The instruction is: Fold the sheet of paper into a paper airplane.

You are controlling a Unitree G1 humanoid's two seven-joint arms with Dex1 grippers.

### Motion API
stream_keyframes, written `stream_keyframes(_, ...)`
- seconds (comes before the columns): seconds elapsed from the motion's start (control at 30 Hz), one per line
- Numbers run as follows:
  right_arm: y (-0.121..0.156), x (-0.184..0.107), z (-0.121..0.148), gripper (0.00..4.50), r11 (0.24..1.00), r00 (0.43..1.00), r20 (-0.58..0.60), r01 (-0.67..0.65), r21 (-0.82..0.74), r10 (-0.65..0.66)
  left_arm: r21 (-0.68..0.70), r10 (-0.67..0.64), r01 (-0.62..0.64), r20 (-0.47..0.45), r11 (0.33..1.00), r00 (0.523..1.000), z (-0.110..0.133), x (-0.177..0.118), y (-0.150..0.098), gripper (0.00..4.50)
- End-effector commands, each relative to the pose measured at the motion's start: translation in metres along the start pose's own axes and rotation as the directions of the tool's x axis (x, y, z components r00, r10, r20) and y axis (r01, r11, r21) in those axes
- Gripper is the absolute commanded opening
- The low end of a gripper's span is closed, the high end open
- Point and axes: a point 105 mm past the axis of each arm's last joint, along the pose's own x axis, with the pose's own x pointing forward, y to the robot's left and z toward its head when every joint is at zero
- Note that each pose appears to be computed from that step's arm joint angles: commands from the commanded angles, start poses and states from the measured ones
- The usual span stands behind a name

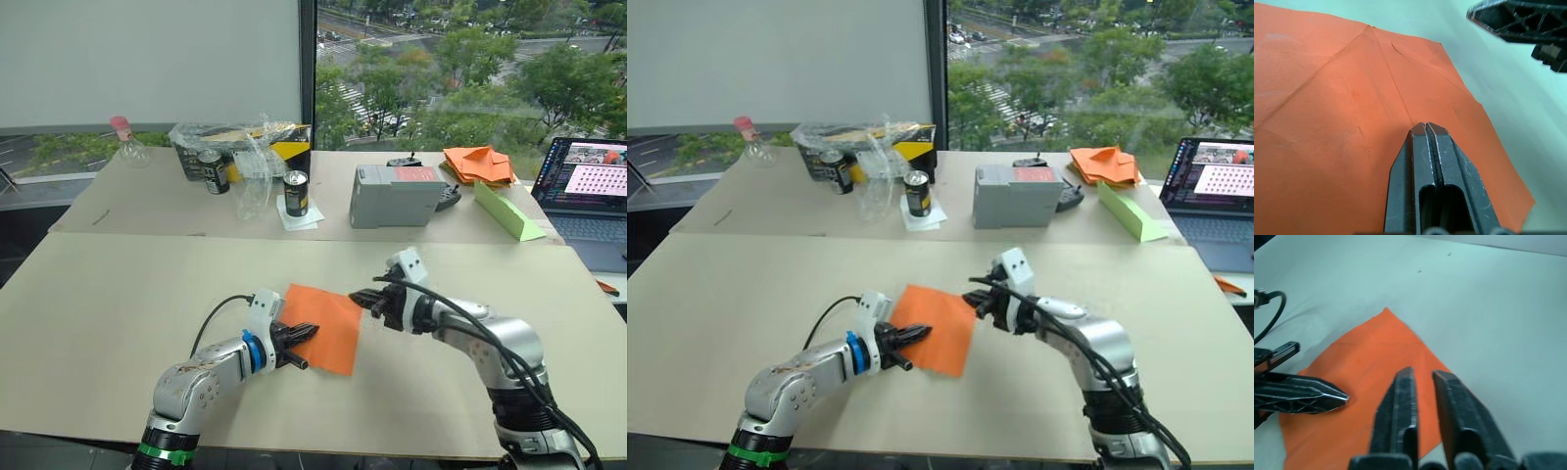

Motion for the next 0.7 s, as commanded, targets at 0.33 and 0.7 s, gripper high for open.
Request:
stream_keyframes(0.33,-0.014,-0.003,-0.004,3.30,0.995,0.997,-0.016,0.078,0.063,-0.077,0.031,-0.059,0.058,0.030,0.998,0.998,0.011,0.000,-0.013,0.00)
stream_keyframes(0.7,-0.010,-0.001,-0.005,3.30,0.996,0.997,-0.027,0.075,0.047,-0.074,0.050,-0.051,0.053,-0.043,0.997,0.998,-0.007,-0.001,-0.008,0.00)
